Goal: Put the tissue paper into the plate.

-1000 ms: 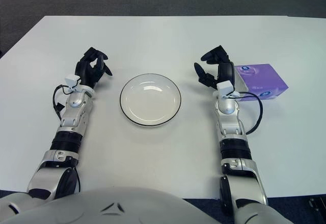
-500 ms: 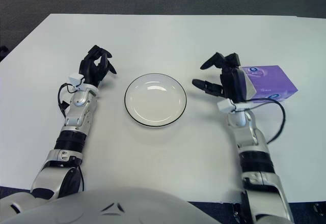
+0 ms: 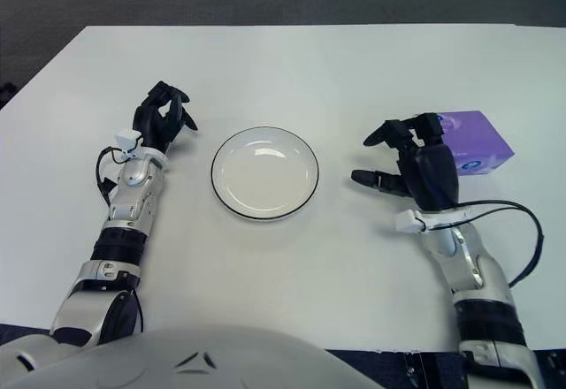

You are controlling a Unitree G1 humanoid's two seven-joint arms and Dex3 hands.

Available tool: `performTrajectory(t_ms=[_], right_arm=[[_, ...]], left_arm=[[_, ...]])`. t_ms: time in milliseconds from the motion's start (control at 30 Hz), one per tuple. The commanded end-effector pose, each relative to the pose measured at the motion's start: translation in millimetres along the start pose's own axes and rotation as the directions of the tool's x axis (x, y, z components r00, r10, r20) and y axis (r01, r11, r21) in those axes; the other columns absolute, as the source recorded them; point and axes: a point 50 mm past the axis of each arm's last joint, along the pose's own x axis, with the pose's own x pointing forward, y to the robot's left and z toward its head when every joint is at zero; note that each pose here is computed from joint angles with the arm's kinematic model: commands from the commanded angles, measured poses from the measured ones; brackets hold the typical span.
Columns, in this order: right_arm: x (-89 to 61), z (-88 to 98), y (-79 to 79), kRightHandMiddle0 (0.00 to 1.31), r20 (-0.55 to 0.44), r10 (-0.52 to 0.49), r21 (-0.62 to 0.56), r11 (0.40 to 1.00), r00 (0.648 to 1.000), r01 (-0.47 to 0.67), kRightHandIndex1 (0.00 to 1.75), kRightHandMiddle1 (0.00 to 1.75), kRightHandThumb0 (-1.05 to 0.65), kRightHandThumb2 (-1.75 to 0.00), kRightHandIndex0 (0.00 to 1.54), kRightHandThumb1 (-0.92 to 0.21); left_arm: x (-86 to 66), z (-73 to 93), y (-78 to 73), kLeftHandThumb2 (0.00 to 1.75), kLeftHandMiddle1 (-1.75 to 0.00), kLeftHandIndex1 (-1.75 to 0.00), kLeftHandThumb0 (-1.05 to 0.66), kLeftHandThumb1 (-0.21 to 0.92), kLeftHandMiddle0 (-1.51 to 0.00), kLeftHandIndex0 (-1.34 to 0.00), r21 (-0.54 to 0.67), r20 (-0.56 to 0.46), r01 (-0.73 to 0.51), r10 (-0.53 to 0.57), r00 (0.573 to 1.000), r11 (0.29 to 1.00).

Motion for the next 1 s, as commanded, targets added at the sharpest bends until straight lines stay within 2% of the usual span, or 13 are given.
performTrajectory(t_ms=[0, 33, 100, 233, 400, 600, 967], right_arm=[[-0.2, 2.1, -24.6, 0.45, 0.016, 0.015, -0.154, 0.988, 1.0, -0.012, 0.32, 0.62, -0.53, -0.31, 0.68, -0.92], [-0.5, 2.4, -26.3, 0.47, 0.012, 0.018, -0.171, 0.985, 1.0, -0.015, 0.21, 0.48, -0.59, -0.32, 0.68, -0.92], [-1.0, 0.4, -29.3, 0.48, 0.003, 0.016, -0.198, 0.98, 1.0, -0.016, 0.11, 0.35, -0.64, -0.33, 0.67, -0.92], [-2.9, -6.6, -36.3, 0.49, -0.018, 0.01, -0.239, 0.971, 1.0, -0.014, 0.02, 0.22, -0.7, -0.4, 0.61, -0.92], [-5.0, -14.1, -45.6, 0.49, -0.052, 0.026, -0.283, 0.958, 0.998, -0.04, 0.0, 0.17, -0.75, -0.46, 0.58, -0.92], [-6.7, -21.6, -51.5, 0.43, -0.093, 0.06, -0.314, 0.946, 0.994, -0.086, 0.0, 0.11, -0.78, -0.51, 0.48, -0.92], [0.6, -30.7, -67.9, 0.34, -0.175, 0.165, -0.325, 0.921, 0.971, -0.215, 0.0, 0.04, -0.83, -0.49, 0.3, -0.92]], left_arm=[[-45.8, -57.5, 13.6, 0.44, -1.75, -1.75, -0.25, 0.92, -0.91, -0.63, -0.004, -0.227, -0.069, 0.066, 0.972, 0.998], [-45.5, -57.5, 13.9, 0.44, -1.75, -1.75, -0.25, 0.92, -0.91, -0.64, -0.004, -0.227, -0.069, 0.066, 0.972, 0.998], [-44.9, -57.5, 14.5, 0.44, -1.75, -1.75, -0.25, 0.92, -0.91, -0.64, -0.003, -0.227, -0.068, 0.066, 0.972, 0.998], [-44.2, -57.7, 15.3, 0.43, -1.75, -1.75, -0.25, 0.92, -0.91, -0.64, -0.002, -0.227, -0.067, 0.065, 0.972, 0.998], [-43.7, -57.9, 16.1, 0.43, -1.75, -1.75, -0.25, 0.92, -0.91, -0.64, -0.001, -0.227, -0.066, 0.064, 0.972, 0.998], [-42.7, -57.7, 17.2, 0.43, -1.75, -1.75, -0.25, 0.92, -0.91, -0.64, 0.002, -0.227, -0.066, 0.065, 0.972, 0.998], [-42.0, -57.2, 18.4, 0.44, -1.75, -1.75, -0.25, 0.92, -0.91, -0.64, 0.007, -0.228, -0.065, 0.065, 0.972, 0.998]])
